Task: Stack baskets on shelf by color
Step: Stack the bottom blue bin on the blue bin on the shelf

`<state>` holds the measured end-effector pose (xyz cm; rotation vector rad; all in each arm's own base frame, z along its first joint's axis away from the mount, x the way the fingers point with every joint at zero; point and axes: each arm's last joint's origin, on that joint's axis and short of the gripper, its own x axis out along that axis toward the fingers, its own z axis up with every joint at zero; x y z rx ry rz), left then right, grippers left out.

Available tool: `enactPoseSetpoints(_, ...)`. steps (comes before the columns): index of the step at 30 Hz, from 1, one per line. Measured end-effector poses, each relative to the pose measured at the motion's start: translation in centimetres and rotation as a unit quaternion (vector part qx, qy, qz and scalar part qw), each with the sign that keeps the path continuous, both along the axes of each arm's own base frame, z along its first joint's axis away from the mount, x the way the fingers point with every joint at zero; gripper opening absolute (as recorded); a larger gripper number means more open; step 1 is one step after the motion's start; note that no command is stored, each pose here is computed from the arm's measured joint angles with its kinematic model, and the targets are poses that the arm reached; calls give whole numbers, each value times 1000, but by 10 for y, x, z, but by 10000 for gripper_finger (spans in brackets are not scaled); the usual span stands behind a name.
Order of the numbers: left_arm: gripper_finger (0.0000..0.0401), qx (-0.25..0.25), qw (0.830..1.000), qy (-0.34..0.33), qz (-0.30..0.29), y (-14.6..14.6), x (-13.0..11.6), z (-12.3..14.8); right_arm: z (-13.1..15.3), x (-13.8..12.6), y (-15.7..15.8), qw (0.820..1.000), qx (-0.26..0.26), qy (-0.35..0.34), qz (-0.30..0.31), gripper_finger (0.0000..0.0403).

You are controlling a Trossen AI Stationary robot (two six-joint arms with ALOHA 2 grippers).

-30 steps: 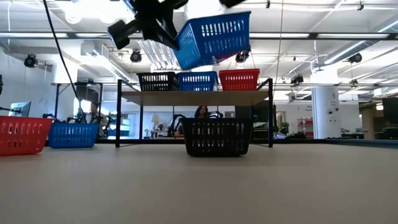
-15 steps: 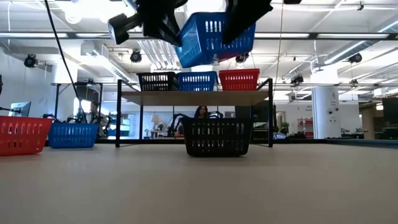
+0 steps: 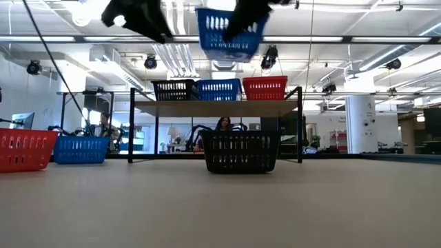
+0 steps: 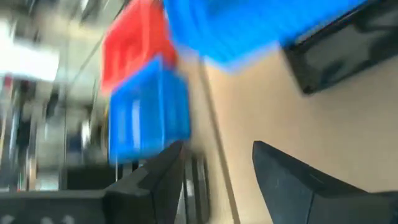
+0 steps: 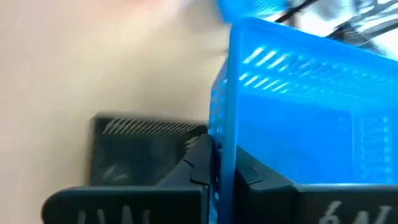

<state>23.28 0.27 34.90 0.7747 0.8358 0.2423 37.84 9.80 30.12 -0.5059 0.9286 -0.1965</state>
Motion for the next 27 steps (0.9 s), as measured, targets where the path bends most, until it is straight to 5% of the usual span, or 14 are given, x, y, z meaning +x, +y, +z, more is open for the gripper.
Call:
enactPoseSetpoints(5, 155, -21, 992, -99, 75, -11, -33, -20, 45, 7, -50, 996, -15, -72, -45, 8)
enactPoseSetpoints(11, 120, -96, 974, -206, 23, -35, -50, -63, 78, 16, -147, 992, 28, -106, -68, 8)
enactPoseSetpoints(18, 99, -143, 944, -293, -40, -57, -53, -103, 66, 19, -238, 982, 140, -103, -80, 8)
enactPoseSetpoints(27, 97, -153, 937, -312, -49, -63, -49, -118, 40, 24, -261, 981, 156, -53, -107, 9)
